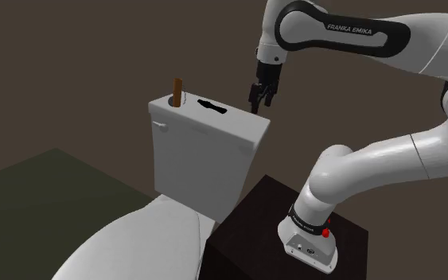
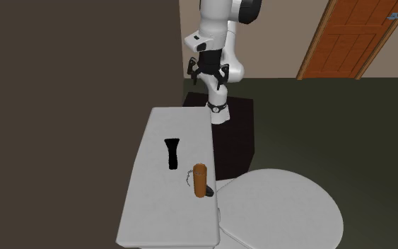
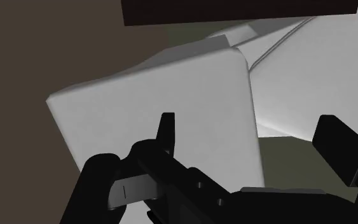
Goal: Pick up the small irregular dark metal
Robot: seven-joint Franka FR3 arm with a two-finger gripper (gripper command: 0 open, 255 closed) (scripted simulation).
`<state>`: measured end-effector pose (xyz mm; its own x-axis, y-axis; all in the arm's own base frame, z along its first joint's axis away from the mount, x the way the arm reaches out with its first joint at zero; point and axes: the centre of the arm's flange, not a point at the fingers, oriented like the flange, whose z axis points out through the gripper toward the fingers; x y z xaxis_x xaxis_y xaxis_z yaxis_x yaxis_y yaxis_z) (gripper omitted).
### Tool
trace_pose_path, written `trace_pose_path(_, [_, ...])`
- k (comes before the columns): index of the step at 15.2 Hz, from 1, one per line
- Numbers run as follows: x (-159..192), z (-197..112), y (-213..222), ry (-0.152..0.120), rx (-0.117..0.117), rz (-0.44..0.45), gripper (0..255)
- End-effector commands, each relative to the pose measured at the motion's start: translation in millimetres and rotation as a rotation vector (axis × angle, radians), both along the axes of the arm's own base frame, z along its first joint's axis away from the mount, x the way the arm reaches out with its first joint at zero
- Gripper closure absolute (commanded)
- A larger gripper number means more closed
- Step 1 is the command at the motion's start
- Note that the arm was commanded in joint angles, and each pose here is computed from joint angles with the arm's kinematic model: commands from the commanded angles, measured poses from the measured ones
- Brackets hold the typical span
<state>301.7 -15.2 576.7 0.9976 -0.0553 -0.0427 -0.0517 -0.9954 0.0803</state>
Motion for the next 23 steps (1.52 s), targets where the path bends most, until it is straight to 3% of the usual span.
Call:
trace_pose_path(1, [0.0, 0.0, 0.0, 0.000, 0.000, 0.000, 0])
trace_pose_path(23, [251.6, -62.6, -56.2, -0.018, -0.072, 0.374, 0])
